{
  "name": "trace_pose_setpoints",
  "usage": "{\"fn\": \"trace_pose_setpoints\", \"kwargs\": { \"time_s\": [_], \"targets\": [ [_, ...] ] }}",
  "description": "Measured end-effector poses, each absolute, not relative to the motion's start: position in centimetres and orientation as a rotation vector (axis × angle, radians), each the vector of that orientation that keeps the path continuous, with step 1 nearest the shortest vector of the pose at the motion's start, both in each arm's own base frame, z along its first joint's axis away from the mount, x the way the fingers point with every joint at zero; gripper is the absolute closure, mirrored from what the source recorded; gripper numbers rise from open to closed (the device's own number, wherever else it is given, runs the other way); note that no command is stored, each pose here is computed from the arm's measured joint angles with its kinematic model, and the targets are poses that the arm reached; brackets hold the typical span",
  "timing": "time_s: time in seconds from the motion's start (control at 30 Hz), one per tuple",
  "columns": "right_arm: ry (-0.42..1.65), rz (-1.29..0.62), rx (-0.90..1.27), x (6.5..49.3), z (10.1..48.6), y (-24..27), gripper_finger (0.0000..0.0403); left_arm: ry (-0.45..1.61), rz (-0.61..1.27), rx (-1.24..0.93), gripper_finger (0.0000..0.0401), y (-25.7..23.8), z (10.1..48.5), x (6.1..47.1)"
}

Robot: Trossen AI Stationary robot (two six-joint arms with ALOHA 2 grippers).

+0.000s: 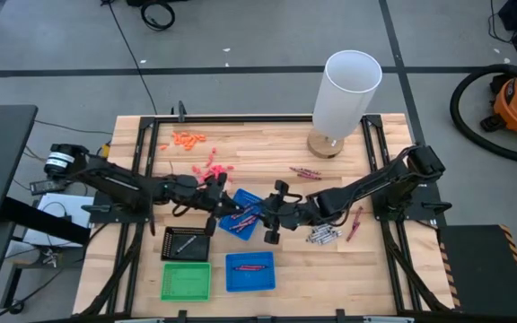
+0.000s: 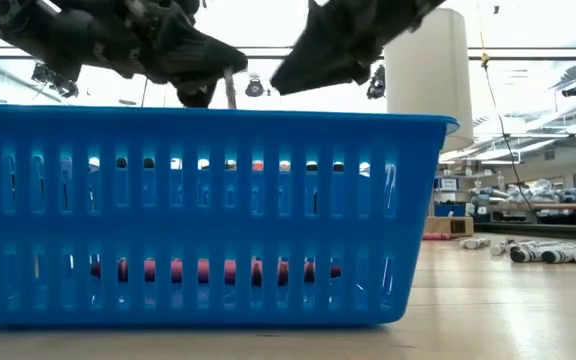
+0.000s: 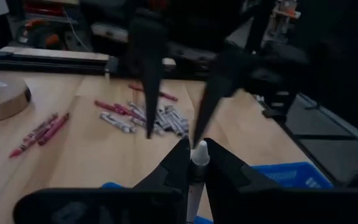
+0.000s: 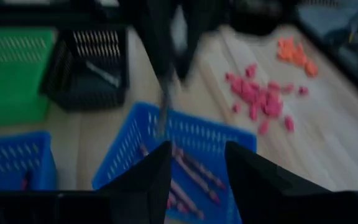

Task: Sort crayons
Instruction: Put the white crayon into the green bin

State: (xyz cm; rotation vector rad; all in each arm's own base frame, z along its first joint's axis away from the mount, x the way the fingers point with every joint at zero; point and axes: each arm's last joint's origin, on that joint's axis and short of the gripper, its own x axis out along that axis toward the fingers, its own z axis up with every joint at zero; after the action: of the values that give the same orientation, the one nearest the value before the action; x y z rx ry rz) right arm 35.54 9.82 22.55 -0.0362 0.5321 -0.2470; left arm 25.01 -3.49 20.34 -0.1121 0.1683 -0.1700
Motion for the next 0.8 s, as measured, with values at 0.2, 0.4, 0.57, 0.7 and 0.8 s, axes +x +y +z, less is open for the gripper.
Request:
{"fn": "trace_pose_setpoints", "kwargs": {
  "time_s": [0.2,0.4,0.57,0.7,0.8],
  "targets": [
    [0.644,-0.318,-0.012,33.6,22.9,9.8,0.0246,0.297,-0.205,-0.147,0.036,-4.3,20.9,23.0],
    [0.683,-0.459,-0.039,31.8,23.4,9.5,0.0247,0.466,-0.298,-0.258,0.0359,-5.4,22.1,20.6],
    [0.681,-0.485,-0.035,31.6,23.5,9.4,0.0247,0.655,-0.379,-0.257,0.0359,-7.4,23.7,19.1],
    [0.69,-0.485,-0.041,31.7,23.2,9.5,0.0247,0.78,-0.428,-0.324,0.0358,-9.6,24.3,17.9],
    [0.687,-0.485,-0.045,31.8,23.2,9.5,0.0247,0.823,-0.463,-0.394,0.0358,-11.3,24.3,17.2]
  ]
}}
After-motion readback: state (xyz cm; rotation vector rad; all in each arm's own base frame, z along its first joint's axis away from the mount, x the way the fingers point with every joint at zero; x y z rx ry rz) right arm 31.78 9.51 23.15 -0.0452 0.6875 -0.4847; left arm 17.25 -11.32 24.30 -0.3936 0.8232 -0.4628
